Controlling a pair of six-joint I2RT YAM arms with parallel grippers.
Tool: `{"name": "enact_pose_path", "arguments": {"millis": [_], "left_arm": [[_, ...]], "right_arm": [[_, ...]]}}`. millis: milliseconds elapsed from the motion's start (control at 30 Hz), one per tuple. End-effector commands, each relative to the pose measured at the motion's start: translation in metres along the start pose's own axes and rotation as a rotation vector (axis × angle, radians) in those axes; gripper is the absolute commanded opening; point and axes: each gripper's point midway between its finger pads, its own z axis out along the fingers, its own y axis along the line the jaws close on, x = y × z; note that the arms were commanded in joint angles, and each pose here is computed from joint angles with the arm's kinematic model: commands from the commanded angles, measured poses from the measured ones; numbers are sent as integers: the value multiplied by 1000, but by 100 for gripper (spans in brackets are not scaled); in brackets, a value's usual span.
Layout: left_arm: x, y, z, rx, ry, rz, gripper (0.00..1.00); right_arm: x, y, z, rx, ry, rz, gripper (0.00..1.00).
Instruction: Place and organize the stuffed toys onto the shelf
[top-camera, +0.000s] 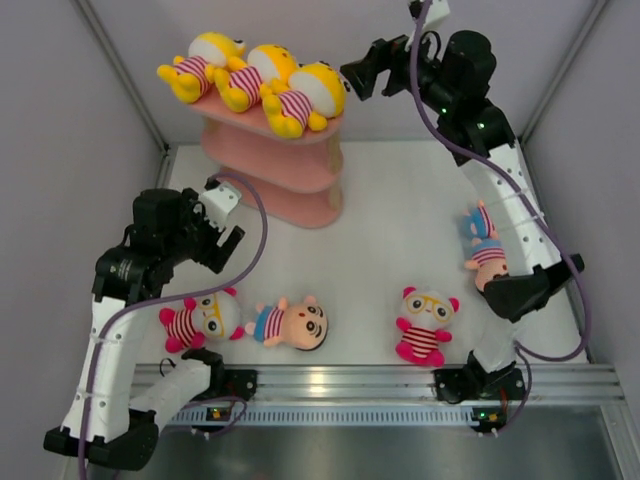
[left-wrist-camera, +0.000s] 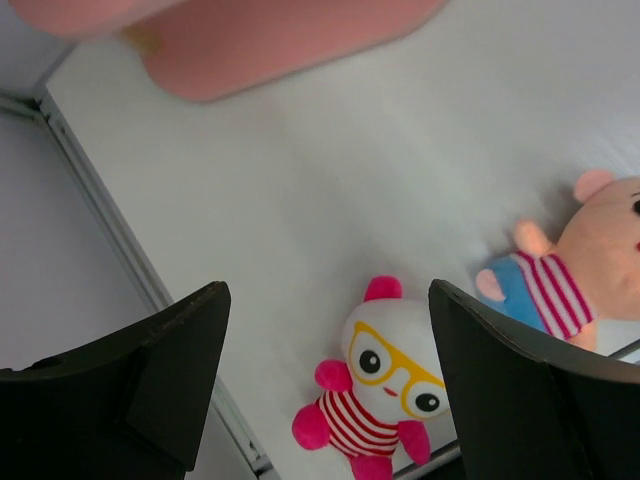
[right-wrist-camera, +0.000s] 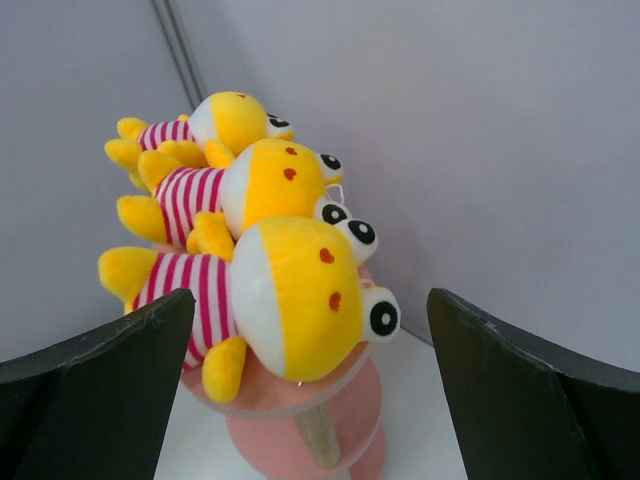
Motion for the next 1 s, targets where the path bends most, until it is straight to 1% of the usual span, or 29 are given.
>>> {"name": "enact_pose_path", "arguments": {"millis": [0,33,67,100,133,167,200,233,267,333,367,400,433,467,500,533,567,633,667,733,767,800,867,900,933,967], "left_arm": [[47,18,11,-125,184,16,87],[60,19,14,-140,232,16,87],[81,14,20,-130,296,17,87],[94,10,21,-121,339,19,87],[105,5,23,-103,372,23,87],[125,-4,28,-64,428,36,87],[139,-11,29,-31,465,40,87],[150,-15,31,-15,495,47,87],[171,-23,34,29,554,73,87],[192,-30,35,78,607,59,87],[204,-35,36,123,634,76,87],[212,-35,34,140,654,52,87],[214,-45,34,208,638,37,88],[223,-49,34,247,646,65,88],[229,-50,34,261,649,64,89],[236,-60,38,318,639,89,90],[238,-64,42,338,622,95,91],[240,-67,54,351,592,91,91],[240,-67,66,340,558,84,91],[243,-69,75,336,539,70,89],[247,-71,80,338,535,67,86],[248,-74,81,348,529,61,74],[249,-78,81,355,524,48,53],[245,-78,81,351,510,37,22],[240,-76,81,330,501,2,9],[225,-68,81,294,469,-15,5]], "right_arm": [[-48,14,-47,7,-100,-26,99],[-64,24,-70,1,-132,-33,99],[-35,22,-71,7,-71,-10,99],[-30,26,-79,11,-64,12,99],[-41,34,-101,14,-93,14,99],[-9,29,-104,34,-30,58,99],[0,27,-112,56,-17,76,99],[-7,34,-131,56,-45,85,99],[28,31,-134,68,18,127,99],[41,39,-149,51,26,143,98],[71,40,-152,49,92,164,98],[84,40,-155,48,123,172,98],[93,43,-159,40,147,180,98],[118,42,-163,43,207,199,97],[130,45,-164,27,236,209,97],[149,46,-166,22,277,222,97],[158,49,-167,10,296,234,96],[173,54,-167,-17,322,247,95],[186,58,-168,-28,351,256,95],[198,63,-169,-47,369,258,94],[202,70,-168,-69,372,251,94],[202,75,-167,-86,365,242,94],[206,93,-169,-144,368,202,92],[206,100,-169,-168,365,182,91],[206,108,-168,-193,358,161,91],[208,128,-169,-255,359,125,90]]}}
